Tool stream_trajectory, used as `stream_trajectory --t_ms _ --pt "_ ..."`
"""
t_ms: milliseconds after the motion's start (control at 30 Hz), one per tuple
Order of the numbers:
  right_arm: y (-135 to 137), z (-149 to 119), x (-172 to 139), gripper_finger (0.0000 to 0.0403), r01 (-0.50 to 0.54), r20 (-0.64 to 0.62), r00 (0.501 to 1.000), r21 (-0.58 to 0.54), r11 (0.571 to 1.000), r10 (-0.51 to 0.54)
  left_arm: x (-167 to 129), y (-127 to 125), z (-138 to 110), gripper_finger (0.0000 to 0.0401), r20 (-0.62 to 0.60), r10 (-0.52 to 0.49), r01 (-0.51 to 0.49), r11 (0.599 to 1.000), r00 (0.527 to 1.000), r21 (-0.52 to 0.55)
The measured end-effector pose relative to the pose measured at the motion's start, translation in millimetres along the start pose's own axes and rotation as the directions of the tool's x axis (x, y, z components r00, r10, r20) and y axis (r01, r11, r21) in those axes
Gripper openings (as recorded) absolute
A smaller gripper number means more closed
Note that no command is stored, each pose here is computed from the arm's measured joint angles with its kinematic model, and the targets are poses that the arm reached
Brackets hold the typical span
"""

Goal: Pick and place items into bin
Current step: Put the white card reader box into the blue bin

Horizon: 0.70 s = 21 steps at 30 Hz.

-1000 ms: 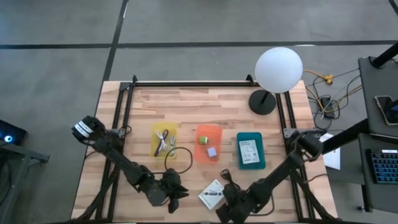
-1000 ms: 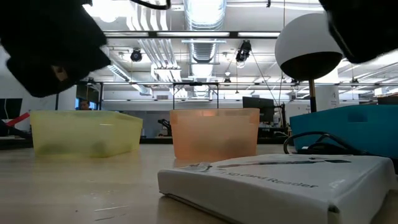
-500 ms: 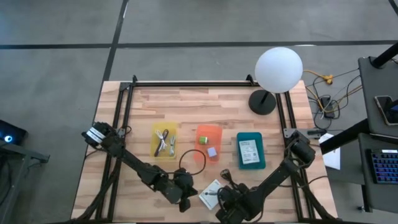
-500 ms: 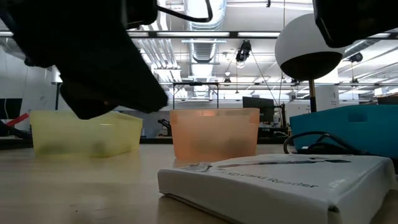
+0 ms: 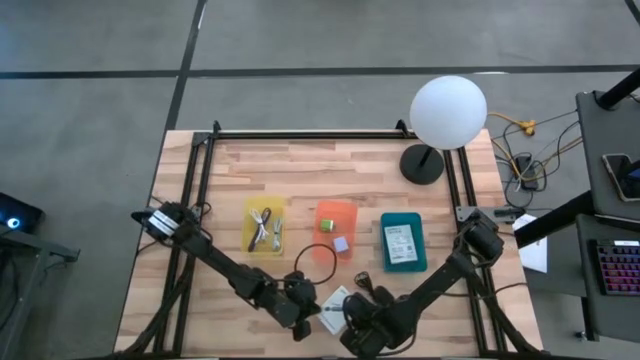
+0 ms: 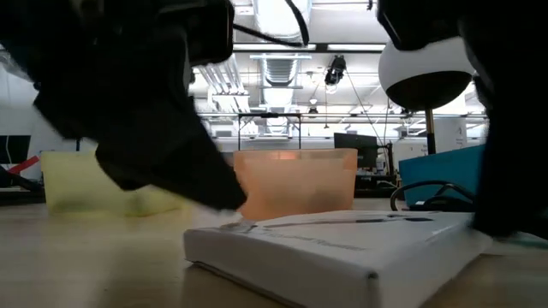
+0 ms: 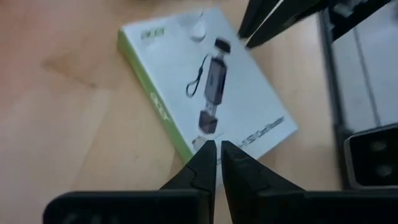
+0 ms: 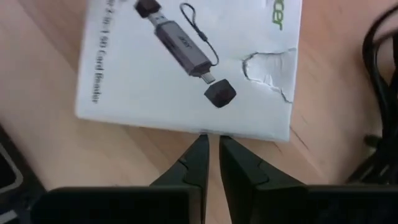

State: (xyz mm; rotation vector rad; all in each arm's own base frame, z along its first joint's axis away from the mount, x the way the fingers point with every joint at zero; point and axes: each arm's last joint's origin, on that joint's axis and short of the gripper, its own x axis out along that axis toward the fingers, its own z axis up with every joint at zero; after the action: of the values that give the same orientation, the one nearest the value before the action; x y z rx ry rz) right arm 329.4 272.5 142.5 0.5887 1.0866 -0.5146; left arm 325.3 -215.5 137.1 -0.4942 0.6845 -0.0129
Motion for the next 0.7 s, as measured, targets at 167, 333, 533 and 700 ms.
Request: stream_trajectory --t_ms 167,333,533,700 --pt "5.4 5.8 -4.8 0.0029 -0.016 0.052 0.999 -0.022 1.0 0.017 7.6 4.3 -7.5 0.0008 -0.021 0.016 -0.016 1.0 1.0 0.007" --pt "5.3 7.9 -4.4 0.0029 -0.014 0.054 0.998 -0.019 1.0 0.015 9.2 5.0 -9.1 0.0008 -0.03 0.013 -0.013 1.0 0.999 0.009" --pt "8.5 6.8 -10.7 0.0029 -0.03 0.032 0.999 -0.033 0.999 0.031 10.3 6.6 -11.3 0.0008 -0.044 0.027 -0.027 1.0 0.999 -0.007" --pt "17.0 -7.2 -26.8 0.0035 -0.076 0.007 0.997 -0.162 0.984 0.078 9.8 8.8 -14.4 0.0008 -0.054 0.036 -0.036 0.999 0.998 -0.006"
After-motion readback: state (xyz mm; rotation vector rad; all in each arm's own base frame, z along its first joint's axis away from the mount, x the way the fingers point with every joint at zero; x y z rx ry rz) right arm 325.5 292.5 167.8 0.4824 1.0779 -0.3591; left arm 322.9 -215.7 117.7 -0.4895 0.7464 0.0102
